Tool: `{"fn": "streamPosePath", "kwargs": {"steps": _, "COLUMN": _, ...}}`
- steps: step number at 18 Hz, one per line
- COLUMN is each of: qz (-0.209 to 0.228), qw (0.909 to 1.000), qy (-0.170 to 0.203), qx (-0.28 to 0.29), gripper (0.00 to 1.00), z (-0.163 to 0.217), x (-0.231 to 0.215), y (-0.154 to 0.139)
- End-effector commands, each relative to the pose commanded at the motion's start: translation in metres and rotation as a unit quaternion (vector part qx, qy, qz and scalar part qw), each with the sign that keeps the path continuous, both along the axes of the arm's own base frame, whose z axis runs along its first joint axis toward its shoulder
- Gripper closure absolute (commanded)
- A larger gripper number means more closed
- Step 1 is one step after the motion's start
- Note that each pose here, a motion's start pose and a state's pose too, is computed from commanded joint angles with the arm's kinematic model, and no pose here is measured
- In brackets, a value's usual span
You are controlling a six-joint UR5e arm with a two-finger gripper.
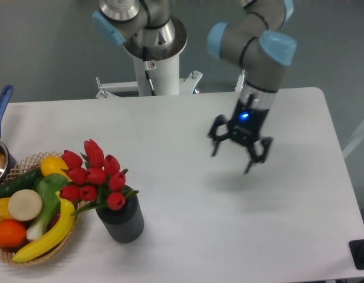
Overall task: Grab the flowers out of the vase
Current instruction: 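Lower the open gripper onto the red tulip stems above the vase rim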
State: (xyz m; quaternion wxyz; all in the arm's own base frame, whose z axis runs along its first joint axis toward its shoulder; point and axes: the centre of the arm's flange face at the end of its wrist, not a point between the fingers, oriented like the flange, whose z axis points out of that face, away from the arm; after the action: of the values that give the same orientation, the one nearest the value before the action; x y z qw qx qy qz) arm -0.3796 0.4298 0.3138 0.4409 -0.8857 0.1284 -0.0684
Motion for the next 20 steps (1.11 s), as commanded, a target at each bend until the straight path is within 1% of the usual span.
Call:
{"fn": "streamPosePath", "kwargs": {"steps": 1, "qz": -0.012, "qw": 0.9992, "qy": -0.017, "qx": 0.033, "gripper": 0.0, "z": 0.005, "x": 0.005, "y": 0.006}}
{"fn": "streamPosePath", "kwargs": {"steps": 3, "qz": -0.029, "qw": 0.9955, "qy": -0.045, "qx": 0.078, "gripper": 0.0, "z": 0.008, "x": 0.01, "y": 0.016}}
{"fn": "streamPosePath", "kwargs": {"steps": 5, "qz": -0.044, "qw": 0.9926, "qy": -0.055, "qx": 0.099, "gripper": 0.0, "z": 0.011, "x": 0.019, "y": 0.024}}
{"fn": "streamPosePath", "kwargs": {"steps": 7, "qz": -0.065, "qw": 0.9905, "qy": -0.06, "qx": 0.105, "gripper": 0.0, "z": 0.011, "x": 0.037, "y": 0.038}}
{"fn": "streamPosePath", "kwargs": {"steps": 10, "qz": -0.086, "qw": 0.9876, "qy": -0.076, "qx": 0.107, "gripper": 0.0, "z": 0.001, "x": 0.053, "y": 0.054}}
{"fn": "streamPosePath", "kwargs": {"steps": 17, "qz": -0.125, "qw": 0.9832, "qy": -0.084, "qx": 0.103, "gripper": 0.0, "z": -0.008, "x": 0.088, "y": 0.082}}
{"fn": "streamPosePath", "kwargs": {"steps": 20, "qz": -0.129, "qw": 0.9828, "qy": -0.08, "qx": 0.105, "gripper": 0.0, "z": -0.014, "x": 0.082, "y": 0.09}}
